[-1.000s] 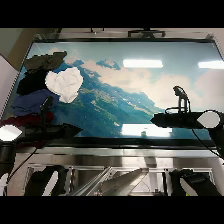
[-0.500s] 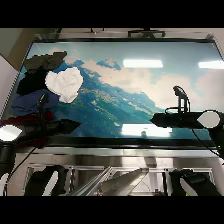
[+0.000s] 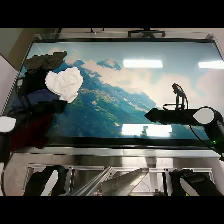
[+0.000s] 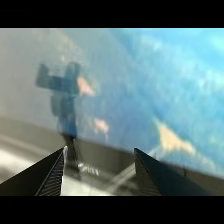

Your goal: Fold the shirts.

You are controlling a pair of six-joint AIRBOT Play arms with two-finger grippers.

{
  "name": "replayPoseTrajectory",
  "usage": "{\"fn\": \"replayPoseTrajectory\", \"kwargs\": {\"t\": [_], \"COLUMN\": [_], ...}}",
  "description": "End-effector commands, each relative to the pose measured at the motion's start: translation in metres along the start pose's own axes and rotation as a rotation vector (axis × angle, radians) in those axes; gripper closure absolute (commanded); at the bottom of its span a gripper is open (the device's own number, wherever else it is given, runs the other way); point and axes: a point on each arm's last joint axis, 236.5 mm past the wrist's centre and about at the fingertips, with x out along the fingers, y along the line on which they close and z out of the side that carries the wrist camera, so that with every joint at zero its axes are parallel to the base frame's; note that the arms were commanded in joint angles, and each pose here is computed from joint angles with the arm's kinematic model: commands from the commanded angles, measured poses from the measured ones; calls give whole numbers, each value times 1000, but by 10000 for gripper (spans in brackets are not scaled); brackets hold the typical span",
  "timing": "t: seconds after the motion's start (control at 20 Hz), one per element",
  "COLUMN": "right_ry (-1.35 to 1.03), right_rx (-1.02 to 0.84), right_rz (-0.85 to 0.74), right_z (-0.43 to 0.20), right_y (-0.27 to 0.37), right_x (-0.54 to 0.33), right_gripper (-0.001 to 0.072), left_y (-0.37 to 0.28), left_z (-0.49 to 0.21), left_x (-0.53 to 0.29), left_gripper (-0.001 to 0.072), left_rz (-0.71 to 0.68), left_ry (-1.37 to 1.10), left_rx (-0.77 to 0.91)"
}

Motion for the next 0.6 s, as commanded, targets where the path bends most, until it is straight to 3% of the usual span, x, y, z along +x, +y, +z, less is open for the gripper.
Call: {"fn": "replayPoseTrajectory", "kwargs": {"t": [0.0,0.3,0.55], "right_ry": [-106,-156,-182], "right_rx": [-21,78,119], "right_rz": [-22,-89,-121], "right_z": [28,52,61], "right_y": [-6,-50,-71], "right_x": [2,-2,-5], "right_gripper": [223,222,223], "left_y": [91,169,203], "left_z": [39,49,44], "left_x": [31,159,205], "left_gripper": [5,5,5], "left_rz": [188,147,132], "left_ry": [-2,213,346], "left_rx": [-42,-73,-68]}}
